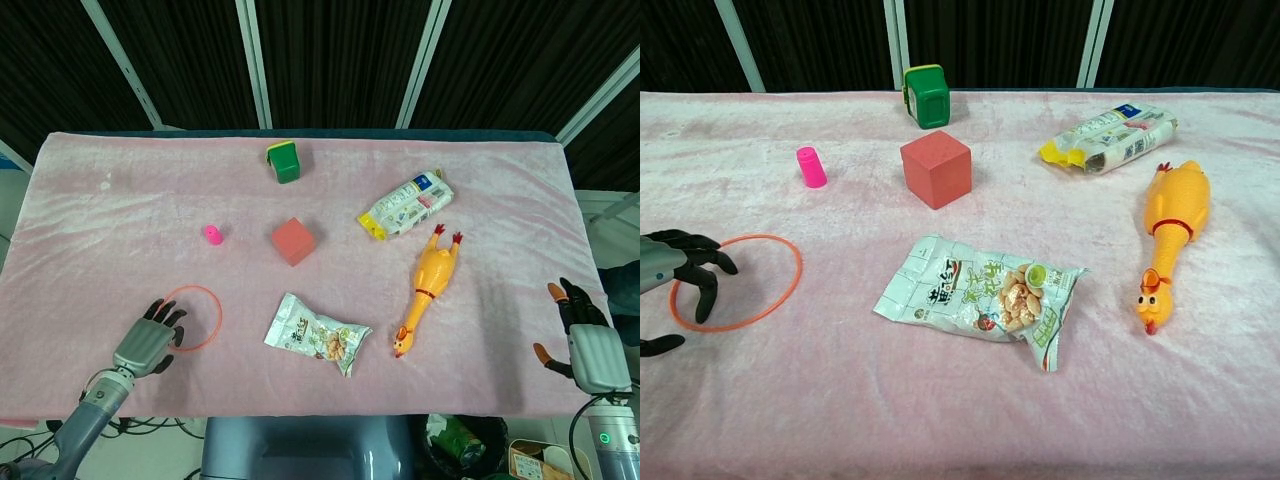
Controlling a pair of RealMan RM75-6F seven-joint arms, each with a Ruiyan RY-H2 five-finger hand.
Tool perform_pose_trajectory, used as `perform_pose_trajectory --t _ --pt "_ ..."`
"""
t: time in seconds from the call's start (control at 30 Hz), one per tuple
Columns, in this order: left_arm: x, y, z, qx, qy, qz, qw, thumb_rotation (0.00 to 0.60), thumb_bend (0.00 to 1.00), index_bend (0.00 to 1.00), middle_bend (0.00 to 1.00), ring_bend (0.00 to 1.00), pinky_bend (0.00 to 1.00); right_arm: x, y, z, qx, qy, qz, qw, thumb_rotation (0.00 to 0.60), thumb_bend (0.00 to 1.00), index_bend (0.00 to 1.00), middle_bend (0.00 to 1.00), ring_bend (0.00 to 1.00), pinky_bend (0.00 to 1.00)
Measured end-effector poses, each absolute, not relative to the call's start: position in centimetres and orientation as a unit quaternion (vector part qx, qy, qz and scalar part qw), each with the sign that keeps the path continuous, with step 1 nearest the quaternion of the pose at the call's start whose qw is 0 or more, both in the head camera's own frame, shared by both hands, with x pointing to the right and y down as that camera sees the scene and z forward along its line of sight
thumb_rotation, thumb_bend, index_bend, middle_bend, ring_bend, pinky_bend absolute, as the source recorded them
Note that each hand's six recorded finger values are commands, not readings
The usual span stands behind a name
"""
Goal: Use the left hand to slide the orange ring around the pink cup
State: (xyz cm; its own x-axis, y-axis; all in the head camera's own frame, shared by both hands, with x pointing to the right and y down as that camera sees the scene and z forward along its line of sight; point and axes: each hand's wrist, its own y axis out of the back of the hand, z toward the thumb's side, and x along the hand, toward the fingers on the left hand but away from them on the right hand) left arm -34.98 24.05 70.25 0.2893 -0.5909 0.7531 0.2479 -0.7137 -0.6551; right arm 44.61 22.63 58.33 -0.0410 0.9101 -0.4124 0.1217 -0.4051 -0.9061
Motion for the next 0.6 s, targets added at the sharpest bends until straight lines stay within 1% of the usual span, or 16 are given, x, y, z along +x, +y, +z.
perform_pose_trajectory --t 0.2,0.33,0.6 --pt "-34.83 24.01 70.58 -0.718 0.12 -0.584 0.359 0.6 0.36 0.52 0.16 0.0 0.0 44.74 22.54 58.39 -0.603 -0.429 0.582 0.338 0.6 0.17 0.0 0.0 0.0 0.18" --pt "-34.86 23.9 70.65 -0.716 0.121 -0.585 0.362 0.6 0.38 0.53 0.16 0.0 0.0 44.73 22.48 58.24 -0.602 -0.431 0.58 0.341 0.6 0.17 0.0 0.0 0.0 0.18" --pt "-34.94 23.86 70.69 -0.715 0.122 -0.586 0.36 0.6 0.39 0.55 0.17 0.0 0.0 44.63 22.5 58.31 -0.603 -0.429 0.58 0.341 0.6 0.17 0.0 0.0 0.0 0.18"
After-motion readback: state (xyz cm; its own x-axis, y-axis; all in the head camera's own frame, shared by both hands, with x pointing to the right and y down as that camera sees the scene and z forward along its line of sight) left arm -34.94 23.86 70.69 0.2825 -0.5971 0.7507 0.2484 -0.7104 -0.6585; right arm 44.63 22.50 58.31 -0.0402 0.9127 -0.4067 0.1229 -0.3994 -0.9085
